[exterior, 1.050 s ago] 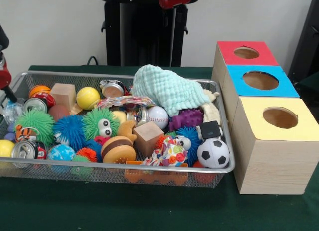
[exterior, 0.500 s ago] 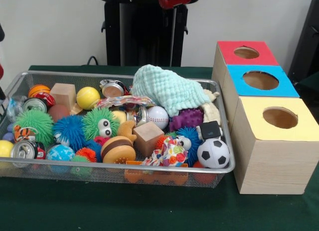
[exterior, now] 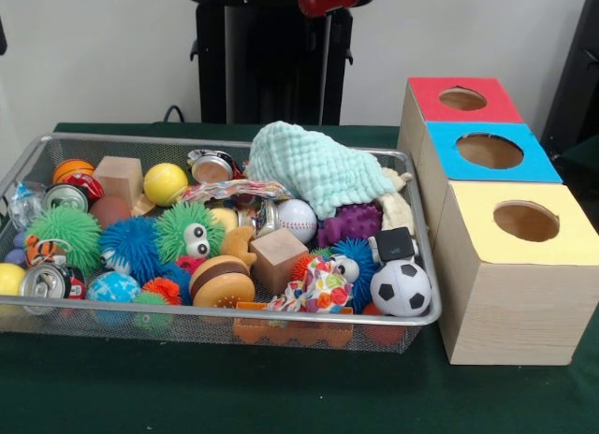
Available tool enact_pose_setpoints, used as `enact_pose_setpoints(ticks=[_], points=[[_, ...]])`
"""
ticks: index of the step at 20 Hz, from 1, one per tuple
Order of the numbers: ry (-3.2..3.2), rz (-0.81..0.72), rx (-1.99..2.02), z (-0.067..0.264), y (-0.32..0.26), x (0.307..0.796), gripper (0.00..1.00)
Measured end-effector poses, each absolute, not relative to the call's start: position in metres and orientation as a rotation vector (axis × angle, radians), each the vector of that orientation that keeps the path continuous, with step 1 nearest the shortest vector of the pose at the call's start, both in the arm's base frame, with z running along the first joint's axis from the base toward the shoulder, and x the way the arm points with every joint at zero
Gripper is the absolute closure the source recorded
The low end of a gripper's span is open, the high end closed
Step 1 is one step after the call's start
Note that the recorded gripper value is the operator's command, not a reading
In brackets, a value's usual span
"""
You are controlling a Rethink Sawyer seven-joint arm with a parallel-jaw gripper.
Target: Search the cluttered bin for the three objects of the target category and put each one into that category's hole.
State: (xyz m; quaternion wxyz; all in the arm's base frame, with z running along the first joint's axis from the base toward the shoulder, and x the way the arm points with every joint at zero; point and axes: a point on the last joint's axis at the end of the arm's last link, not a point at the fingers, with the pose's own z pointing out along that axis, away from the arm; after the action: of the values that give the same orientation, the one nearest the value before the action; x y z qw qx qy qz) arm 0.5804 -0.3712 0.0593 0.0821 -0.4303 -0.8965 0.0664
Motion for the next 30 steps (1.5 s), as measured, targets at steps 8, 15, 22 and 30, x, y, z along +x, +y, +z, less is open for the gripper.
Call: enact_pose_setpoints(ticks=[8,15,22,30], points=[[-2.747,0.247,-1.307,0.068,-0.378,0.587,0.0],[-2.858,0.233,-1.39,0.051,-0.4,0.588,0.0],[-2.855,0.23,-1.386,0.033,-0.397,0.582,0.0],[-2.852,0.234,-1.327,0.014,-0.371,0.585,0.0]])
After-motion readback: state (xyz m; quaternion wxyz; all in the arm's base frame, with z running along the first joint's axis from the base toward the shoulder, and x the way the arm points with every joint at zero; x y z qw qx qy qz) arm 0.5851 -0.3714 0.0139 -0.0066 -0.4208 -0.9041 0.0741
